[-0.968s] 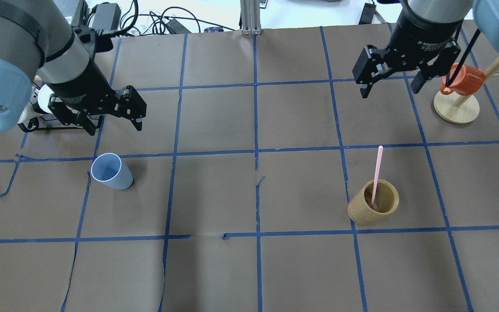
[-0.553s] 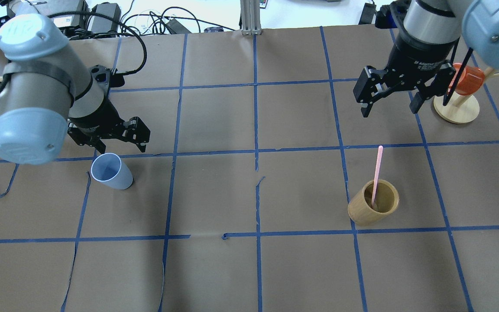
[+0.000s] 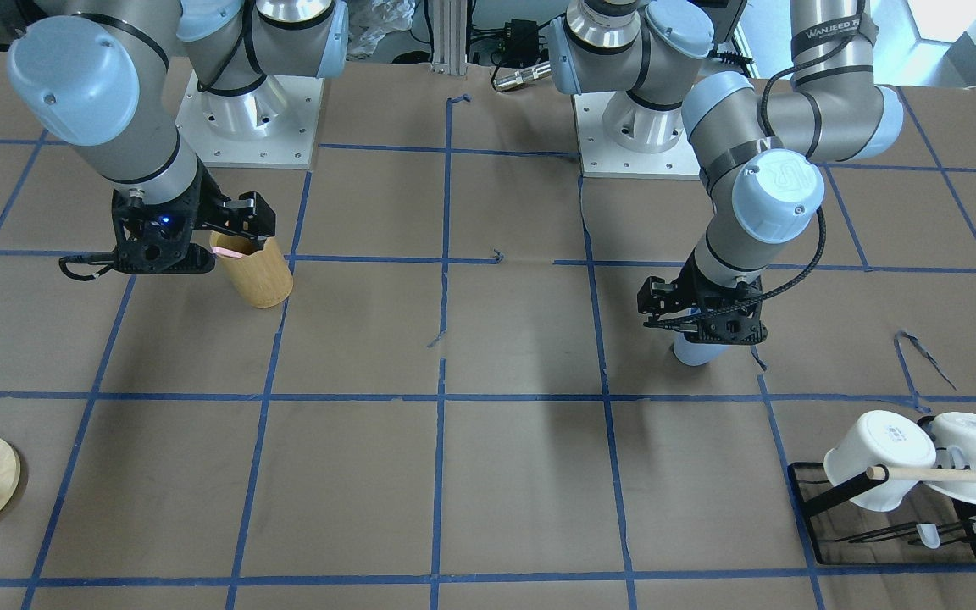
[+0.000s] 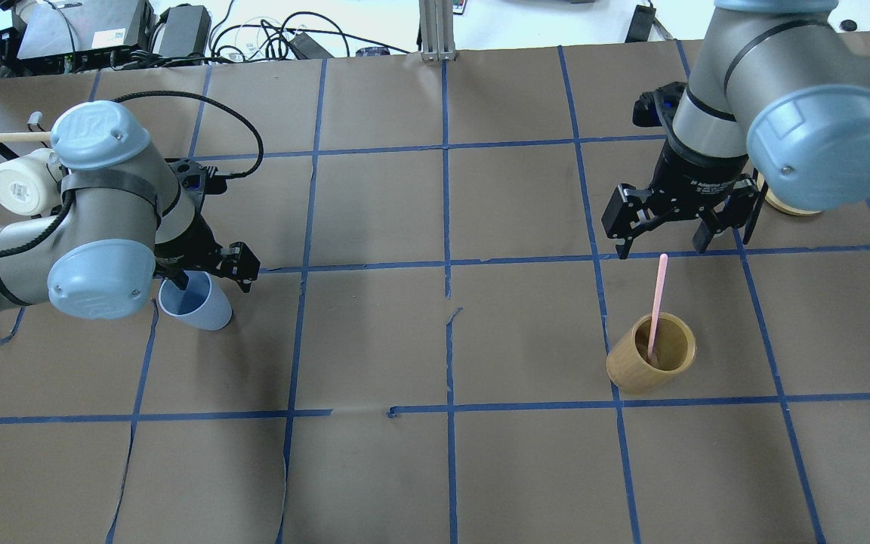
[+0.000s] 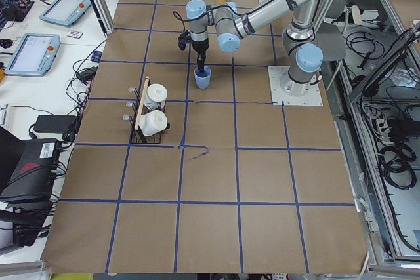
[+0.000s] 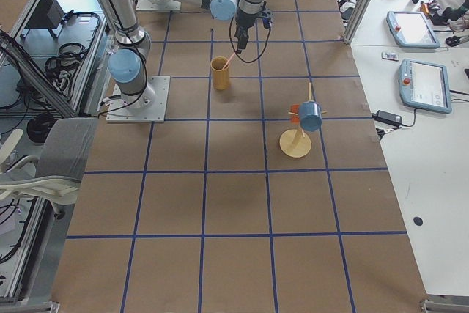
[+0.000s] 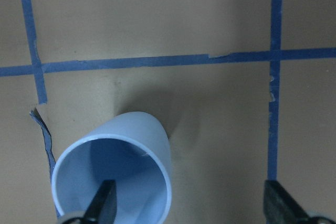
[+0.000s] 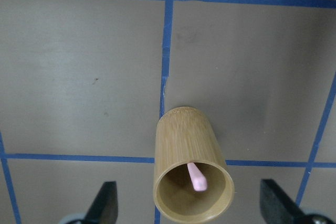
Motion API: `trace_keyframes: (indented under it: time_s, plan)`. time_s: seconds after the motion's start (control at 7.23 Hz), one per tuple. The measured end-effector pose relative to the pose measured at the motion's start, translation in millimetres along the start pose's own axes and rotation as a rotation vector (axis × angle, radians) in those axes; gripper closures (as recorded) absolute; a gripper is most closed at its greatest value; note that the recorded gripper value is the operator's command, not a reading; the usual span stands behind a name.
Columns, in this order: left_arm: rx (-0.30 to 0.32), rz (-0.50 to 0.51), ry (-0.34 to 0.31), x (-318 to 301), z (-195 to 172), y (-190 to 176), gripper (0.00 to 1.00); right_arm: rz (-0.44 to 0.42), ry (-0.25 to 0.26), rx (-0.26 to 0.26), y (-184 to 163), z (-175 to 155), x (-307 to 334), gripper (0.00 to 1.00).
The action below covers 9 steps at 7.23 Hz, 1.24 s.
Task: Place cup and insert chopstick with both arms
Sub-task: 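Lower the left gripper onto the blue cup while the right gripper grasps the pink chopstick, then carry the blue cup farther from the robot while the right gripper lifts the chopstick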
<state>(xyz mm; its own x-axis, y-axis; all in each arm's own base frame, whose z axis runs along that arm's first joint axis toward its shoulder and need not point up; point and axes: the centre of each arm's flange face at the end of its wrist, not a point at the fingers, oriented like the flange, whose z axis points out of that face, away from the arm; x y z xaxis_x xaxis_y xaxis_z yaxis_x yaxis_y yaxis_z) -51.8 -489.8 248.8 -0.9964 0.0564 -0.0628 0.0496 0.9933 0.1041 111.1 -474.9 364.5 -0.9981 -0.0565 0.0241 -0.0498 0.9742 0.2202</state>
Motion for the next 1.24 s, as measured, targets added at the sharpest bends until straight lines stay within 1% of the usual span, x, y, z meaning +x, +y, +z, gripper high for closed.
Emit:
trace_keyframes:
  time_s: [0.14,0.28,0.55,0.69,0.83,0.97,1.24]
  plan:
    - [-0.008,0.0,-0.002,-0.5,3.6,-1.3,1.0,0.0,0.025,-0.015,1.8,7.1,2.3,0.26]
    - [-0.009,-0.003,-0.004,-0.9,4.0,-2.0,1.0,-0.001,0.036,-0.023,2.8,10.6,3.4,0.27]
    - [0.012,-0.014,-0.009,-0.7,-4.1,-2.5,1.0,0.002,0.034,-0.017,2.1,11.9,3.2,0.41]
    - [0.034,-0.026,-0.014,1.6,-14.8,-4.4,1.0,0.003,0.032,-0.01,0.4,12.1,3.1,0.45]
    - [0.06,-0.067,-0.014,9.5,-28.3,-10.6,1.0,0.003,0.031,-0.01,-1.8,14.0,3.0,0.52]
    - [0.092,-0.122,-0.007,29.0,-44.6,-21.5,1.0,0.003,0.03,-0.012,-3.7,16.0,3.0,0.55]
    - [0.151,-0.216,0.035,99.7,-81.1,-46.9,1.0,0.003,0.032,-0.016,-4.5,17.5,3.1,0.67]
